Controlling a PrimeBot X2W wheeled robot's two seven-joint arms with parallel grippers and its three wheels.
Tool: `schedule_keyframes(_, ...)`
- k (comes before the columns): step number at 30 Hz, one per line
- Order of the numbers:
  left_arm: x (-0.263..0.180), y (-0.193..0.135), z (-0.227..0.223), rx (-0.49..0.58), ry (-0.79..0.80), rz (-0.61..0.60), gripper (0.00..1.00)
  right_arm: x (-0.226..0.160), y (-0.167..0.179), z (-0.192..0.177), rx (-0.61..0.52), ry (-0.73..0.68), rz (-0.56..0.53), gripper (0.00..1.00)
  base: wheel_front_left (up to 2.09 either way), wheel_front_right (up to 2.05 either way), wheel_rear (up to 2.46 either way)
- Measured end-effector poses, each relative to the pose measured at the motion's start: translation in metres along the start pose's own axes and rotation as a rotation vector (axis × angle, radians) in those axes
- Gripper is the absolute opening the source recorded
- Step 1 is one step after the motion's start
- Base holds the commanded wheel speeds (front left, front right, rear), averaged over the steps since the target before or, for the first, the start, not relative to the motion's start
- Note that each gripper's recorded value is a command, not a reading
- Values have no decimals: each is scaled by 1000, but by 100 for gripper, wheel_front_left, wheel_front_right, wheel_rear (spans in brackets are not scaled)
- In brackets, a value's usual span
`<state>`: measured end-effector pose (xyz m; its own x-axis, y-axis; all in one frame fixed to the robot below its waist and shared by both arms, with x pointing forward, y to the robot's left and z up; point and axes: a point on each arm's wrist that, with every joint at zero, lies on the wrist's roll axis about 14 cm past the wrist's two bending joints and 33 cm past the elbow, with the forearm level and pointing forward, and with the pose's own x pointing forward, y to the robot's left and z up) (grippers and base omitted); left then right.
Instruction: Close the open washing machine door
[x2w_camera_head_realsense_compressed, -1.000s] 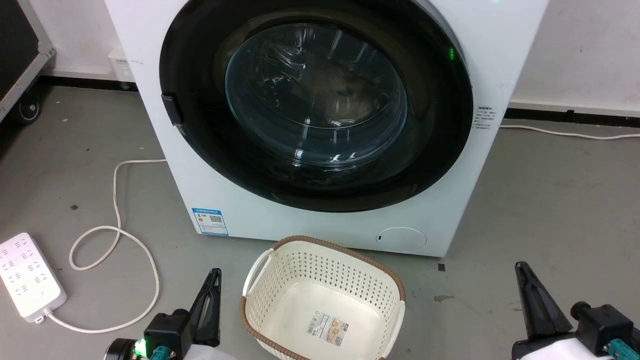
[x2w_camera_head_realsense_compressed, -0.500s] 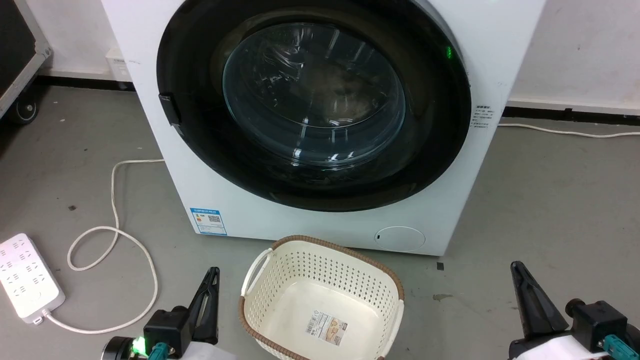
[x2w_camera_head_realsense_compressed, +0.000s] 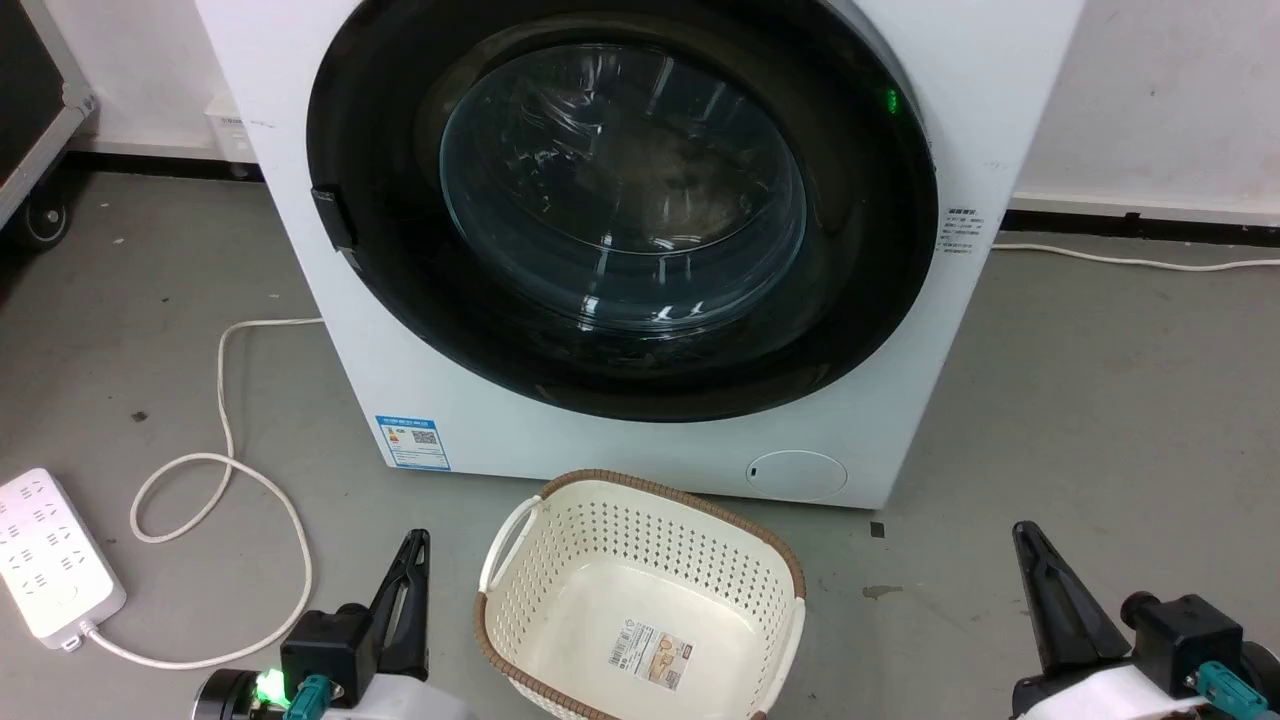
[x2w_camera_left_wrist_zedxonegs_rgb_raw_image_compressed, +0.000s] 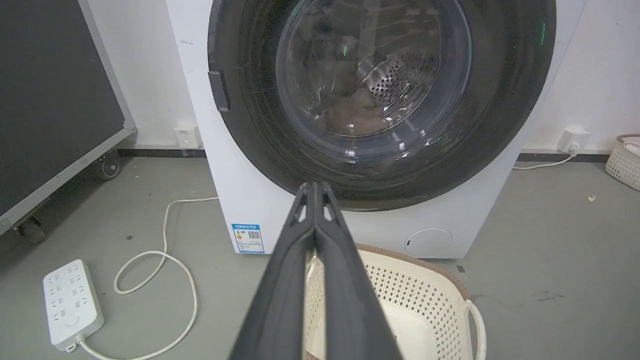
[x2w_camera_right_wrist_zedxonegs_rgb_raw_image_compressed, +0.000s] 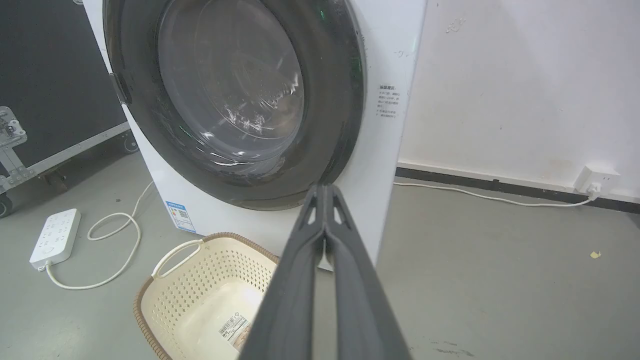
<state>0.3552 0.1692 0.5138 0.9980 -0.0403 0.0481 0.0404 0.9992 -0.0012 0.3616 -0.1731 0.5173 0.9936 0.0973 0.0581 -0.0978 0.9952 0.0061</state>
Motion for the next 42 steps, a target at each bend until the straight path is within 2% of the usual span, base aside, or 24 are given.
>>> schedule_keyframes(42, 8, 4, 4, 25, 36, 17, 0, 5, 6, 2, -31, 46, 19, 0, 0, 0, 0)
